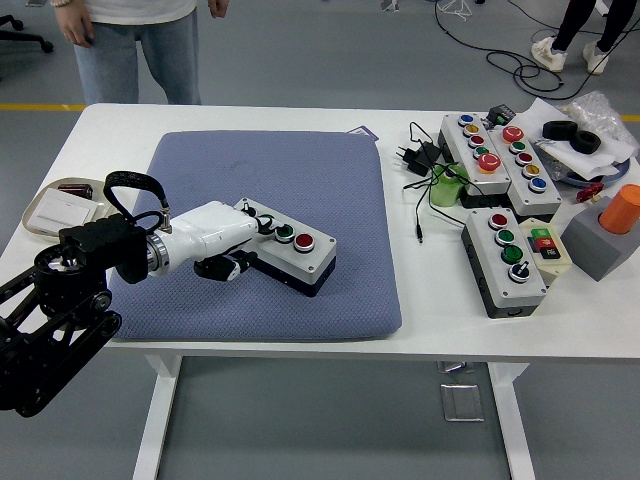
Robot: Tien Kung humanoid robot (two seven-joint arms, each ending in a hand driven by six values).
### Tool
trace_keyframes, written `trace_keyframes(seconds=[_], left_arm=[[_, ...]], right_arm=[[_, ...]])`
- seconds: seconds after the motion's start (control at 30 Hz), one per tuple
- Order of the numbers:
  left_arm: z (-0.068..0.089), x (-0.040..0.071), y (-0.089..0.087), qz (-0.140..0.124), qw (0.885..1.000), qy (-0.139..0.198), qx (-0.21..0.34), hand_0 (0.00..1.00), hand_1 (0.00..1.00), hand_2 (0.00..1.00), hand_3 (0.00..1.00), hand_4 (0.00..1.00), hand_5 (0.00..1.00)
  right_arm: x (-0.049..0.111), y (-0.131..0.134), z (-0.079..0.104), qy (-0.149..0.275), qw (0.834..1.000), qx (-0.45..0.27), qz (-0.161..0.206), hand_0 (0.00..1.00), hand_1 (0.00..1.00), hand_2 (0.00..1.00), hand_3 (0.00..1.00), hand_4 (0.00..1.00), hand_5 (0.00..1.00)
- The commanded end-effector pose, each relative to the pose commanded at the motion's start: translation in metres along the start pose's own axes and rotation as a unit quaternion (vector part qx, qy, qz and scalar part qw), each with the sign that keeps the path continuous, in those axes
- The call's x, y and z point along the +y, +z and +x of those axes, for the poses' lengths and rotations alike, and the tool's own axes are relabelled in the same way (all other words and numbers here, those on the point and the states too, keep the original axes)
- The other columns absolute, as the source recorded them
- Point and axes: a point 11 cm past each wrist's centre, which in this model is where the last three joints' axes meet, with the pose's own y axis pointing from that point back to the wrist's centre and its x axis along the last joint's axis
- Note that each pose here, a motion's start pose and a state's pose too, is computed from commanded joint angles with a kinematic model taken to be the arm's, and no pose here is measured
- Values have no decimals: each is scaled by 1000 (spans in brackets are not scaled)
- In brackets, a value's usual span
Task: Pick up the button,place it on the desk,press the button,press the button
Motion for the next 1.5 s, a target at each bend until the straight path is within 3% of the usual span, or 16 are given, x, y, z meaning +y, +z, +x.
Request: trace_keyframes(seconds=[0.2, 0.9, 1.5], left_arm=[[11, 1, 8, -12, 1000, 18, -6, 73, 2, 22, 880, 327, 2], [-12, -3, 23, -32, 999, -29, -17, 75, 2, 23, 874, 340, 2], [-20, -8, 18, -23, 999, -46, -12, 75, 2, 24, 870, 357, 2]], right_arm=[[0, 0, 0, 0, 1000, 1, 0, 664, 584, 616, 591, 290, 61], [0, -2, 0, 0, 1000, 1, 2, 664, 580, 613, 590, 293, 59], [0, -2, 0, 0, 1000, 0, 3, 661, 579, 610, 591, 296, 59]])
